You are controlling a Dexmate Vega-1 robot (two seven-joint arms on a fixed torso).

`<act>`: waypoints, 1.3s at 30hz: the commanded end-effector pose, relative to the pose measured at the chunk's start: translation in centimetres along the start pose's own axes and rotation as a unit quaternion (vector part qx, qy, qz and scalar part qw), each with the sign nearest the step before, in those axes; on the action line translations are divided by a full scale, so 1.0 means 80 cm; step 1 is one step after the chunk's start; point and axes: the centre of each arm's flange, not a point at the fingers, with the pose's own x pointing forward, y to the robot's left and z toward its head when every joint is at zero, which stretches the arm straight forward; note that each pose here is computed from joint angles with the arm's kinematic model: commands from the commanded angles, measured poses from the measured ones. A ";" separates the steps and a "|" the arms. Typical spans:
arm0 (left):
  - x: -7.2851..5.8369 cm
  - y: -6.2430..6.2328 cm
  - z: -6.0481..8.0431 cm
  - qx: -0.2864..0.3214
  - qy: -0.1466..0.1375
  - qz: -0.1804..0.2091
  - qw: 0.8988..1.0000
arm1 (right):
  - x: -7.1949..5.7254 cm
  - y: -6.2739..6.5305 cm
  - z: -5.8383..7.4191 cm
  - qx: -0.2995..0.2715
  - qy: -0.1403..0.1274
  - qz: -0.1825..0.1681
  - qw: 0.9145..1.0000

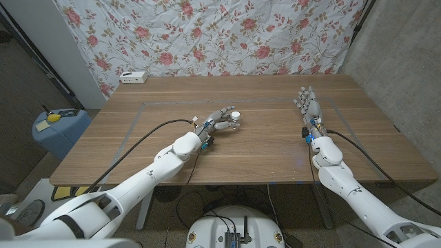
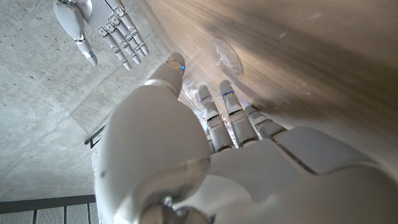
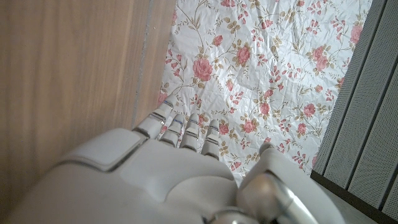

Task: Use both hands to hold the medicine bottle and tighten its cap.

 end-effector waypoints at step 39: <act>0.001 0.011 0.028 -0.010 -0.022 0.085 0.996 | 0.006 -0.002 -0.004 0.000 -0.003 -0.006 1.000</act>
